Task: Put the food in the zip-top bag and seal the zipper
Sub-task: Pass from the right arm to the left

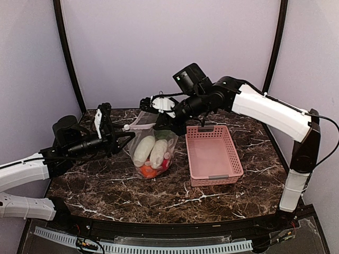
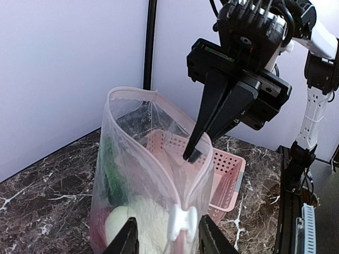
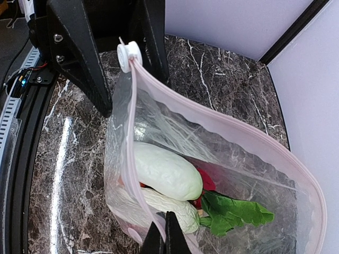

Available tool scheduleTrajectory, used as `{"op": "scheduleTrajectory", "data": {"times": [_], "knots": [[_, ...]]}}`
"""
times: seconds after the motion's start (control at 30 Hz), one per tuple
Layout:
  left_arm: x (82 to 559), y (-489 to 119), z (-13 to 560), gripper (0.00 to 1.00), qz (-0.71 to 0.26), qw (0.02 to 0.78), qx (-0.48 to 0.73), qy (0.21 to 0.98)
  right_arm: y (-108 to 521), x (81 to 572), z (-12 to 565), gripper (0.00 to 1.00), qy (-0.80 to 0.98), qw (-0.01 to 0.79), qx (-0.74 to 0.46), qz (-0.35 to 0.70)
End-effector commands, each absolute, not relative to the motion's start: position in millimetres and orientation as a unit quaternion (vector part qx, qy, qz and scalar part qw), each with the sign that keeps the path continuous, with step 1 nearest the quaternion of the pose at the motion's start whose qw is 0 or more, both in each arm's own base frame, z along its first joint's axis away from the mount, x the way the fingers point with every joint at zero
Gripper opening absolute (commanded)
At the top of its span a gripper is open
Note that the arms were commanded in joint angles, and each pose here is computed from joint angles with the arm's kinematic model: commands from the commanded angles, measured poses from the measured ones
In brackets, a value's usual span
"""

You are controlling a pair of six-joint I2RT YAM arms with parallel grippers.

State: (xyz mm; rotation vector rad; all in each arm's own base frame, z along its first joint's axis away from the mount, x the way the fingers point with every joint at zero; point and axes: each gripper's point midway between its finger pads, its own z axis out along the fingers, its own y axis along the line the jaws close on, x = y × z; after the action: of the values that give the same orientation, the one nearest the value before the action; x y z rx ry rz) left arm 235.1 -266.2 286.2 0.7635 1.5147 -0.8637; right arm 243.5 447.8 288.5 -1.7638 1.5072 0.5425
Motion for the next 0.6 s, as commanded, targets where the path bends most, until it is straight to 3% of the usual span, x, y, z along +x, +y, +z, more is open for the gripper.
{"op": "scheduleTrajectory", "data": {"times": [0.0,0.33,0.57], "knots": [[234.6,-266.4,279.2,0.36,-0.365,0.585,0.333,0.643,445.0,242.4,308.8,0.00,0.581,0.392,-0.678,0.223],[240.0,-261.9,279.4,0.24,-0.358,0.591,0.331,0.642,443.5,243.5,303.8,0.00,0.584,0.388,-0.677,0.222],[242.0,-258.9,279.4,0.06,-0.348,0.595,0.331,0.645,442.9,245.6,301.7,0.00,0.586,0.388,-0.677,0.217]]}}
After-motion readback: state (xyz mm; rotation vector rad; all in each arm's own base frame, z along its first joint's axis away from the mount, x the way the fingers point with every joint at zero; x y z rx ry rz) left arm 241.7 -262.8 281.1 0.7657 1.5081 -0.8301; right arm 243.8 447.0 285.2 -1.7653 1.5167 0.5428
